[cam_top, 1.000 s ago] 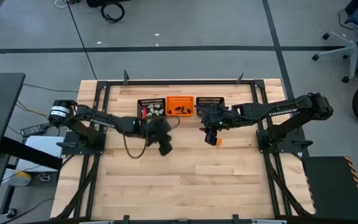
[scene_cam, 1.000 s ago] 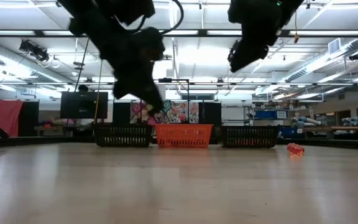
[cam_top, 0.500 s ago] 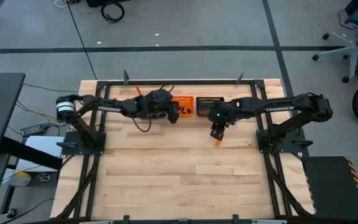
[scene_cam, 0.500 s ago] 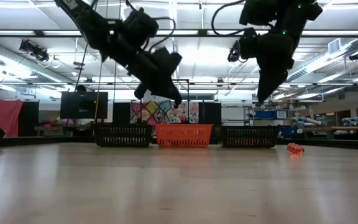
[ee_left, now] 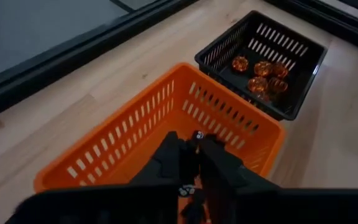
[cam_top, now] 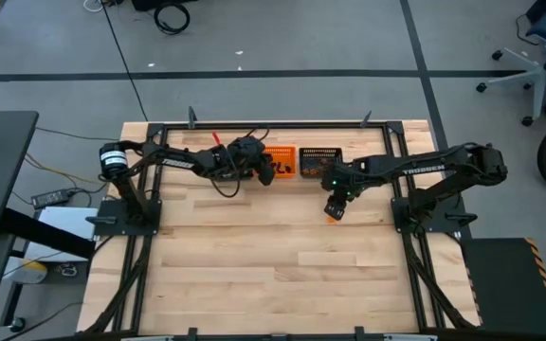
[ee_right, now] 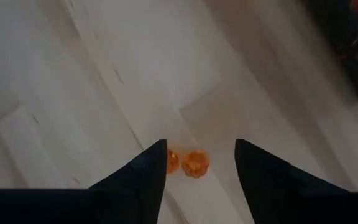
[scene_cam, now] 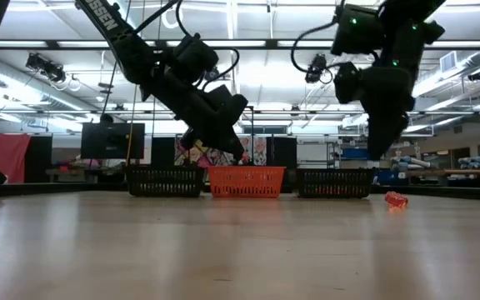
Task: Sort Halloween decoration
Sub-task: Put the black skeleton toy into the orange bin, then put the orange pumpkin toy into the right black bin
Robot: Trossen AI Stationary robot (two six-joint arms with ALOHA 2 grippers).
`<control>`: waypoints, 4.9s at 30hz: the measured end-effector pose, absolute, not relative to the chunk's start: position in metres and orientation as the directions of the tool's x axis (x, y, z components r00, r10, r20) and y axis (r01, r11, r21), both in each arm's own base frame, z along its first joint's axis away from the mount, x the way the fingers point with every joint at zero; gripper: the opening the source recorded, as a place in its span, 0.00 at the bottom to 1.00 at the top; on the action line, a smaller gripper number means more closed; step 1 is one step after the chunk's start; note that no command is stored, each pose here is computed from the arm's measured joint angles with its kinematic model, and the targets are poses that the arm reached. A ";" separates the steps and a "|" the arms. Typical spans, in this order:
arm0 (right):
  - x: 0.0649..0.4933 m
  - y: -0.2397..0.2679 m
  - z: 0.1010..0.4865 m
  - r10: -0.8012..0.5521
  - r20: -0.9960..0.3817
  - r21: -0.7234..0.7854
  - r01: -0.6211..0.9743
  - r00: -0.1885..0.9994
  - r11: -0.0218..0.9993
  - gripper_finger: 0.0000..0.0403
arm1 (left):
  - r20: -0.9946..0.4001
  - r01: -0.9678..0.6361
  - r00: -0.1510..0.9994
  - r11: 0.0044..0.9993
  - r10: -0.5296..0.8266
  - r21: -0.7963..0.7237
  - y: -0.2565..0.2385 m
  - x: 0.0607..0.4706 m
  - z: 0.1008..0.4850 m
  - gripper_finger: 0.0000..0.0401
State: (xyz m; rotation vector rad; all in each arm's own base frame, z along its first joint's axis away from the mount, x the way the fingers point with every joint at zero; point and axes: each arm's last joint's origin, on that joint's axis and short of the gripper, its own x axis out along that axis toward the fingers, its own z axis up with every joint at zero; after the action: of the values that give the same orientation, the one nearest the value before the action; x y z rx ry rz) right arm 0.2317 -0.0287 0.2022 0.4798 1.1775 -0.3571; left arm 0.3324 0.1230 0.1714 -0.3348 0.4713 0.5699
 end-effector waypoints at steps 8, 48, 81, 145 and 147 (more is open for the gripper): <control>0.222 -0.028 0.177 -0.022 -0.946 0.166 0.540 0.324 0.825 0.56 | -0.492 -0.581 0.752 0.793 0.439 -0.181 0.123 0.333 0.173 0.29; 0.205 0.002 0.128 -0.048 -0.917 0.009 0.143 0.395 0.990 0.46 | -0.634 -0.387 0.732 0.918 0.249 -0.087 0.025 0.362 0.232 0.31; 0.238 -0.002 0.176 -0.031 -0.875 -0.032 0.006 0.483 0.999 0.24 | -0.690 -0.388 0.672 0.922 0.269 -0.018 0.007 0.356 0.227 0.31; 0.236 -0.009 0.163 0.073 -0.832 0.087 -0.002 0.550 0.996 0.54 | -0.664 -0.456 0.676 0.889 0.319 -0.038 0.011 0.358 0.227 0.31; 0.233 -0.007 0.158 0.061 -0.839 0.074 0.003 0.541 0.997 0.57 | -0.664 -0.455 0.678 0.889 0.316 -0.042 0.009 0.358 0.227 0.31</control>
State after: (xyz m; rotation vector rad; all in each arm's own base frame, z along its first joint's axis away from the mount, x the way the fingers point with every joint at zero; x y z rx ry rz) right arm 0.2328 -0.0070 0.1581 0.0687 0.9982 0.0345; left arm 0.3576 0.0092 0.2273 -0.2108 0.7030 0.4370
